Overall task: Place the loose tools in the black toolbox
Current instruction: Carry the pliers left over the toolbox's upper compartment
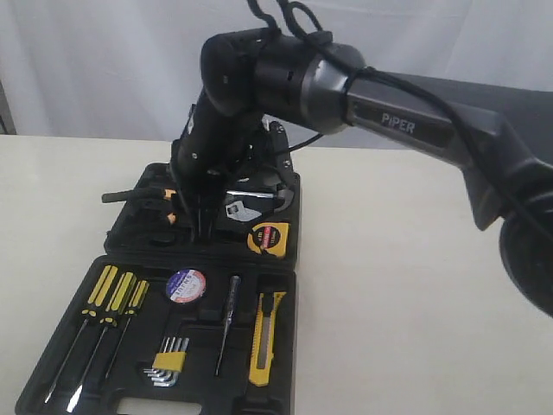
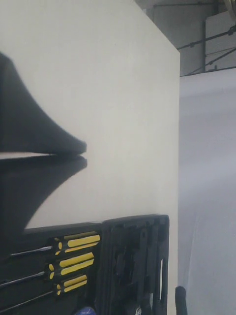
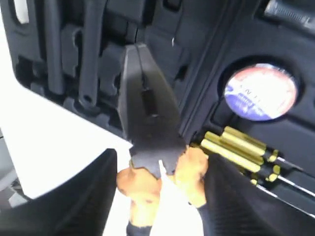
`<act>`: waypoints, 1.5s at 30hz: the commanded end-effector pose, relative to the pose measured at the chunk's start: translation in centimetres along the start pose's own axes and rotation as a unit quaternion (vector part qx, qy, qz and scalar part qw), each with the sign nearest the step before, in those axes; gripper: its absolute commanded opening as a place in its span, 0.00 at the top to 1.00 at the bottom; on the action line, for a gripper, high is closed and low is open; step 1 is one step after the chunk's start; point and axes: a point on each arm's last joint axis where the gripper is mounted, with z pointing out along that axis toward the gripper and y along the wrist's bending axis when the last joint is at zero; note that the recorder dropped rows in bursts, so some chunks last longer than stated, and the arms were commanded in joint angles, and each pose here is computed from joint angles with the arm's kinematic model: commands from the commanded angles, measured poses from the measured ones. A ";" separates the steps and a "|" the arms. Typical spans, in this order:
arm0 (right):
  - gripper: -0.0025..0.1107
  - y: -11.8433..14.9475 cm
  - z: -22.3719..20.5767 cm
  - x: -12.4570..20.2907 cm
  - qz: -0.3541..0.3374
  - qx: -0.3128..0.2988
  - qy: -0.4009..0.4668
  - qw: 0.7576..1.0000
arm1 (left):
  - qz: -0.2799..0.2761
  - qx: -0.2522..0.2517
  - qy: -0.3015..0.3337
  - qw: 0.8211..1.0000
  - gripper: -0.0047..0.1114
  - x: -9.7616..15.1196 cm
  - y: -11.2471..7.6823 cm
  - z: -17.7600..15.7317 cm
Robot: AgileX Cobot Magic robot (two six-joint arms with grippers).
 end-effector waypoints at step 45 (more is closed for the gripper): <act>0.98 1.0 8.3 1.2 0.130 -0.120 0.145 0.974 | -0.005 0.004 -0.003 1.000 0.96 0.0 -0.1 0.0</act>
